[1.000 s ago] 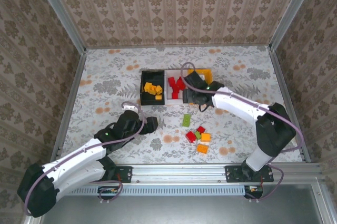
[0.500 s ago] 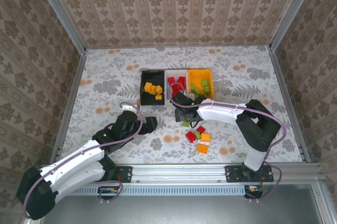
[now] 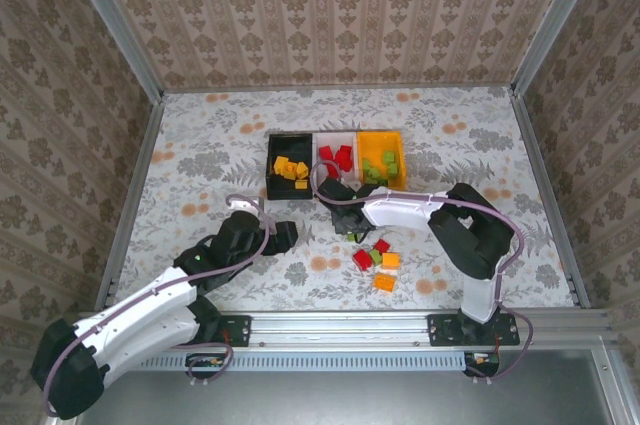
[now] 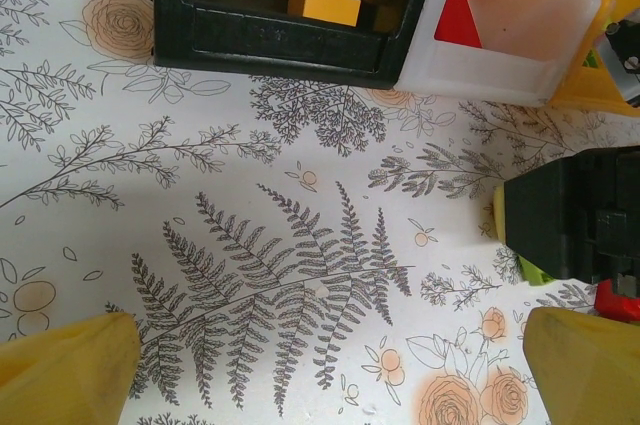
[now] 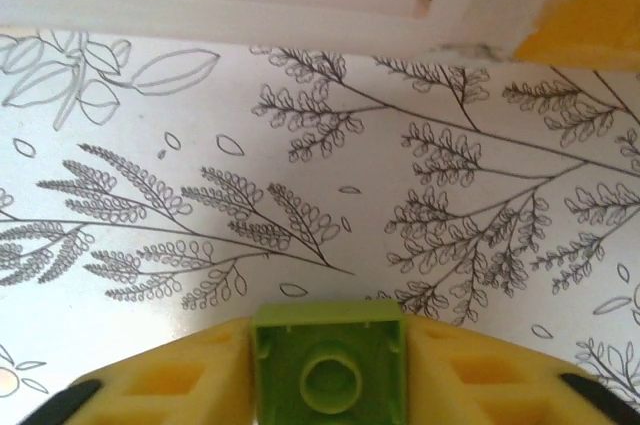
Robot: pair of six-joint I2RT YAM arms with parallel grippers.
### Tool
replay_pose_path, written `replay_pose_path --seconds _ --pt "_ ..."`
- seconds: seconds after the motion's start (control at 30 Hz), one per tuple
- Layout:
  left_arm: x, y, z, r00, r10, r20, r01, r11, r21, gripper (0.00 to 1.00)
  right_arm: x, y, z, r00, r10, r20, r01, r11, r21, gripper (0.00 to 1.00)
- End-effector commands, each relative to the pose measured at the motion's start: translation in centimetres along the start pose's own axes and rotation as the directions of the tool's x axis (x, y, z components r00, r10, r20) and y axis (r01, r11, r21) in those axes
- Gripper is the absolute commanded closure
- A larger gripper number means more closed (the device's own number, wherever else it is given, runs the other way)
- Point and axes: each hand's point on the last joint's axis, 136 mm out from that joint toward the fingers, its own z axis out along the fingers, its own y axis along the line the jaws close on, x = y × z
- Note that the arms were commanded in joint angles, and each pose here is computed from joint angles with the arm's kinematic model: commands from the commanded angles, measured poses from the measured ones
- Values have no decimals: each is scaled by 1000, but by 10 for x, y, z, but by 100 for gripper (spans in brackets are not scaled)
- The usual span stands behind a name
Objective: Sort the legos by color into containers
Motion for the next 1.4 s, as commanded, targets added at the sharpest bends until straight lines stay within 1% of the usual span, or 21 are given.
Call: replay_pose_path --seconds 0.0,0.13,0.23,0.3,0.4,0.5,0.6,0.7,0.83,0.93,0.97,1.0,1.03,1.07,1.1,1.17,1.23,1.3,1.37 --pt "2 7 -1 1000 -15 2 15 1000 -24 0 10 5 9 999 -30 -42 30 999 -13 67" --pt "-1 6 -2 1000 -5 4 5 1000 -23 0 -12 14 -14 997 -55 51 59 995 -75 73" --pt "-3 4 -2 1000 2 5 -2 1000 -23 0 -34 21 -43 987 -61 150 81 989 -127 74" --pt "-4 3 -2 1000 7 7 -6 1000 -24 0 -52 18 -67 973 -51 224 84 987 -140 74" --pt "-7 2 -2 1000 13 10 -12 1000 -25 0 -77 -3 -94 954 -7 299 46 991 -125 74" --pt "-9 -2 1 1000 29 6 -29 999 -17 0 -102 -35 -104 943 55 329 -26 995 -92 73" --pt "-11 -10 4 997 70 -10 -70 998 -3 0 -126 -67 -98 937 106 333 -99 994 -37 72" --pt "-12 -20 10 991 128 -33 -127 992 14 0 -146 -89 -78 945 134 297 -147 989 21 71" --pt "-10 -35 18 981 191 -40 -189 981 51 0 -166 -100 -50 952 162 260 -183 981 61 71" --pt "-8 -45 25 975 216 -54 -211 973 88 0 -171 -105 -32 960 173 218 -197 976 92 69" --pt "-7 -48 27 971 228 -74 -221 971 91 0 -173 -106 -27 962 177 208 -201 975 97 68" --pt "-6 -51 30 965 243 -95 -234 967 100 0 -175 -106 -24 962 185 201 -207 973 98 62" --pt "-4 -56 33 960 261 -103 -248 961 121 0 -176 -106 -22 963 192 192 -213 972 95 53" --pt "-3 -63 37 955 279 -103 -263 954 145 0 -177 -104 -21 962 197 188 -216 973 85 39" --pt "-1 -68 41 948 299 -106 -280 946 163 0 -178 -103 -22 961 200 191 -218 973 76 31" --pt "3 -80 48 932 347 -105 -322 926 196 0 -180 -101 -29 957 204 205 -219 974 52 26" --pt "10 -94 53 904 412 -114 -377 895 237 0 -178 -102 -39 951 212 223 -225 974 32 25" --pt "22 -114 59 862 493 -118 -443 847 294 0 -173 -105 -49 946 219 240 -229 973 17 24" --pt "37 -135 63 817 565 -116 -495 790 362 0 -162 -110 -53 948 218 233 -229 973 19 24"
